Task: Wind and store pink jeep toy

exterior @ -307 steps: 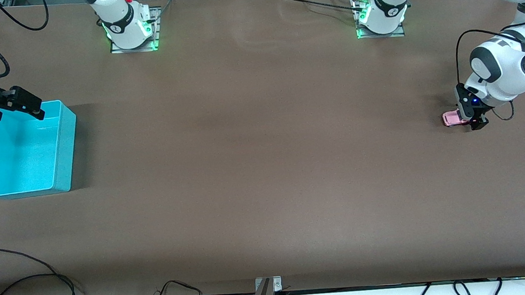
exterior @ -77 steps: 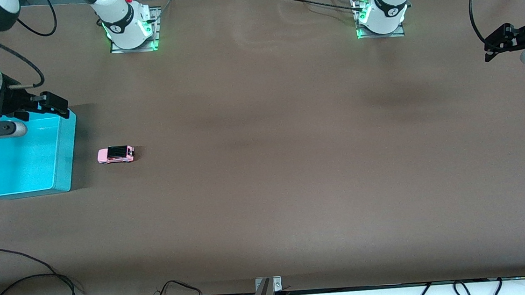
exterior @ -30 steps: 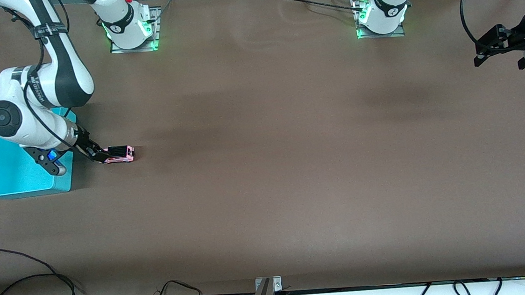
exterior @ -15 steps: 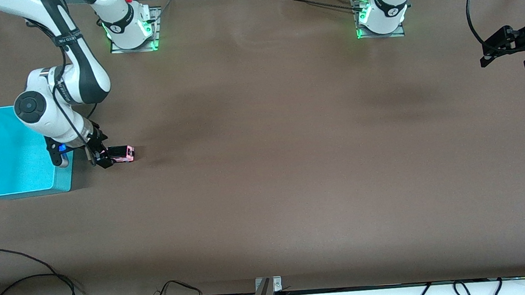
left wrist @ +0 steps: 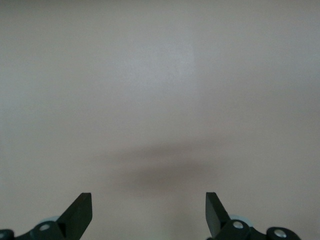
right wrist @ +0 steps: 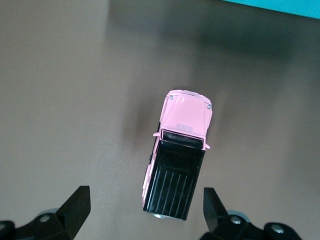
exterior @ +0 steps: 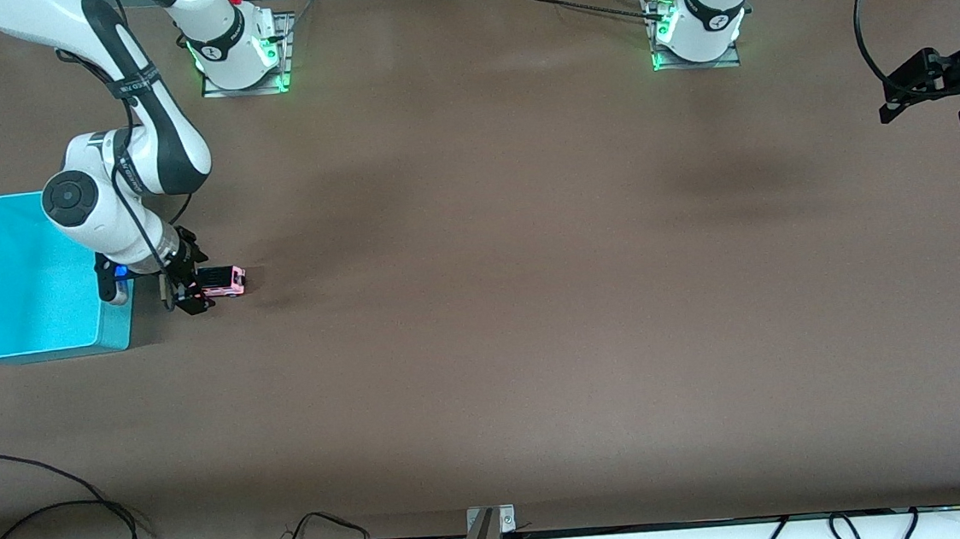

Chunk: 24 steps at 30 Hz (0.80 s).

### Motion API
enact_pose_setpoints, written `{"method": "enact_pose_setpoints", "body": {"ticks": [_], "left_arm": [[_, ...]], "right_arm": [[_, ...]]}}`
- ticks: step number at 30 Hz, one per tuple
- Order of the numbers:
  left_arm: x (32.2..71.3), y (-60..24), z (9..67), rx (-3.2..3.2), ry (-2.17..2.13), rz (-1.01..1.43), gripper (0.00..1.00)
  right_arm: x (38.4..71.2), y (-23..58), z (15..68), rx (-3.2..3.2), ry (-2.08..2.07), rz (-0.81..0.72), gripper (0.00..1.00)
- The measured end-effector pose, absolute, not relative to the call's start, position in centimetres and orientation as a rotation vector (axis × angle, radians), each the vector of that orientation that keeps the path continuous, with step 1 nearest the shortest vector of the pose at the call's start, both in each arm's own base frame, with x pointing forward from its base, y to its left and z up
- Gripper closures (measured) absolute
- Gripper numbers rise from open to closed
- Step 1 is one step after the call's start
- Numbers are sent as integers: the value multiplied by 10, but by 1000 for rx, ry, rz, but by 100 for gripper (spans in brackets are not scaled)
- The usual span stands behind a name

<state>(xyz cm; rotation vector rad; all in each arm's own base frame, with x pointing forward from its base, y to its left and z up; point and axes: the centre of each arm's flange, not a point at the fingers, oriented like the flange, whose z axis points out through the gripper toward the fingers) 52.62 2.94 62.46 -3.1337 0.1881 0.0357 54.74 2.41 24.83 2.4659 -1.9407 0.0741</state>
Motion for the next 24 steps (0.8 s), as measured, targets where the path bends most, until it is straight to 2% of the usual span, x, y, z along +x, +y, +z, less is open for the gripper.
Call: {"method": "enact_pose_setpoints", "body": {"ticks": [9, 22, 24], "left_arm": [[525, 30, 623, -3135, 185, 55, 0], [525, 31, 623, -3136, 183, 59, 0], [525, 31, 623, -3136, 183, 60, 0]], "right_arm": [[548, 24, 236, 2424, -1999, 77, 0], [532, 24, 201, 2414, -2004, 59, 0], [531, 24, 199, 2415, -2005, 60, 11]]}}
